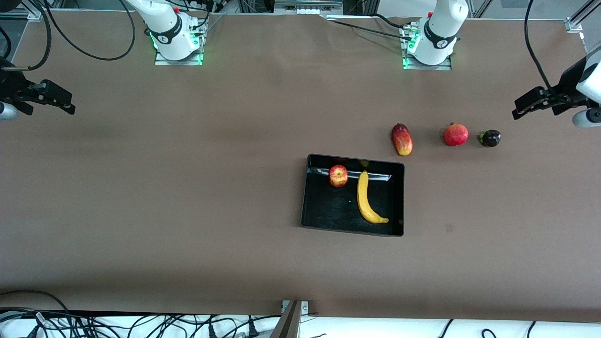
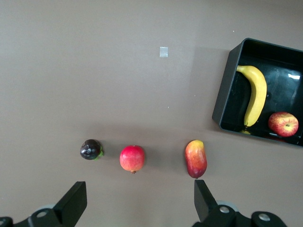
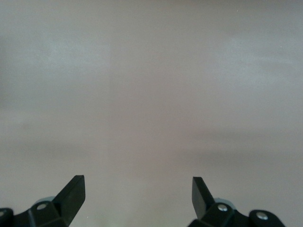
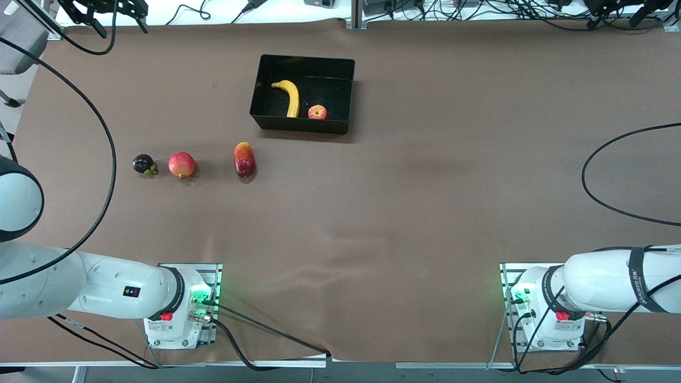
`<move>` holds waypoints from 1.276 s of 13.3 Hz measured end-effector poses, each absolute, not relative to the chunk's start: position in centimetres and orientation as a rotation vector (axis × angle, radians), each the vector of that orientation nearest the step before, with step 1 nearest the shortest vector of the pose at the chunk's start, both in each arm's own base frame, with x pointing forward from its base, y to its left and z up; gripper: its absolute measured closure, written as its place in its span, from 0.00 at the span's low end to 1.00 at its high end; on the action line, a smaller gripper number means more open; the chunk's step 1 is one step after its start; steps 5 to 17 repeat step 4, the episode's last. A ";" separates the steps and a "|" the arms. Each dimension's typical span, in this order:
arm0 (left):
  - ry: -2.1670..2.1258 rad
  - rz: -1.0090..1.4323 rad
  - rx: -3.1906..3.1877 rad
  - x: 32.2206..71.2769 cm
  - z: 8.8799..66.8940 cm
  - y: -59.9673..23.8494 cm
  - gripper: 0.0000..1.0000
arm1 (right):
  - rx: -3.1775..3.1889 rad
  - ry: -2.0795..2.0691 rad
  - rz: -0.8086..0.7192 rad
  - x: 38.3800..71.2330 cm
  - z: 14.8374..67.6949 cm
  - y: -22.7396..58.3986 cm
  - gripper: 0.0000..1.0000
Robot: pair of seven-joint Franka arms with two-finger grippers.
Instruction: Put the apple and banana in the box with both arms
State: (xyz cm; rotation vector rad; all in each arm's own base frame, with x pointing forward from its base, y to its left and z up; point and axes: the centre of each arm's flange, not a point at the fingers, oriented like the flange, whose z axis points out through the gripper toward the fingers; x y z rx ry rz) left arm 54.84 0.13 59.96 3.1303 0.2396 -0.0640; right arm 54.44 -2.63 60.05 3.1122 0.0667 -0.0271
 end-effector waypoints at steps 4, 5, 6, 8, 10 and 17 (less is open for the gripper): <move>0.305 -0.068 3.134 56.3 57.9 -3.6 0.00 | 3.112 0.067 -0.027 54.4 60.0 -2.6 0.00; 0.305 -0.068 3.134 56.3 57.9 -3.6 0.00 | 3.112 0.067 -0.027 54.4 60.0 -2.6 0.00; 0.305 -0.068 3.134 56.3 57.9 -3.6 0.00 | 3.112 0.067 -0.027 54.4 60.0 -2.6 0.00; 0.305 -0.068 3.134 56.3 57.9 -3.6 0.00 | 3.112 0.067 -0.027 54.4 60.0 -2.6 0.00; 0.305 -0.068 3.134 56.3 57.9 -3.6 0.00 | 3.112 0.067 -0.027 54.4 60.0 -2.6 0.00; 0.305 -0.068 3.134 56.3 57.9 -3.6 0.00 | 3.112 0.067 -0.027 54.4 60.0 -2.6 0.00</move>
